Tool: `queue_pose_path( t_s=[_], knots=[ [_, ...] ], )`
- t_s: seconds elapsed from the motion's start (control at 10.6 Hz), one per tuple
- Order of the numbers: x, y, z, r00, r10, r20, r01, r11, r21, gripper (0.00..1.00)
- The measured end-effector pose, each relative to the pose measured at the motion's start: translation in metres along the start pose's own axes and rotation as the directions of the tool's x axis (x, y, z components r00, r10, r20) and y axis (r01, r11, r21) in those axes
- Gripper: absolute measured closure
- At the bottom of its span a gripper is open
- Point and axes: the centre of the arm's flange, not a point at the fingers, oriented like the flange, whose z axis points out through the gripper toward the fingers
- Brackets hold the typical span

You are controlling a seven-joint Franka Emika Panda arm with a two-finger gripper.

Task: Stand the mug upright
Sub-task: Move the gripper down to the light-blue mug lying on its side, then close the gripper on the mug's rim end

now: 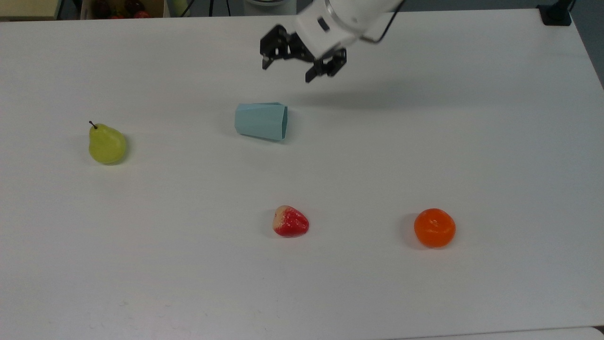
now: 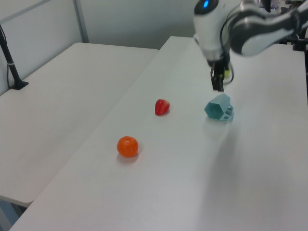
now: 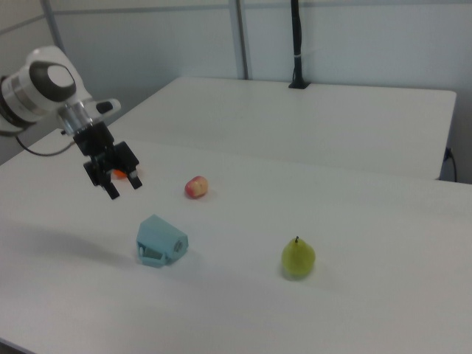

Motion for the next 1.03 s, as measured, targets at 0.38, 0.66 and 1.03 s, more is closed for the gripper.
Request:
queue_pose_path(
  t_s=[0.38,0.66,1.03],
  knots=[
    [0.024,-0.051,0.064,0.999,0.023,0.027,-0.02,0.995,-0.102,0.02],
    [0.031,-0.059,0.088,0.999,0.031,0.03,-0.026,0.988,-0.155,0.07],
    [0.038,-0.046,0.105,0.999,0.04,0.036,-0.032,0.98,-0.199,0.27]
  ],
)
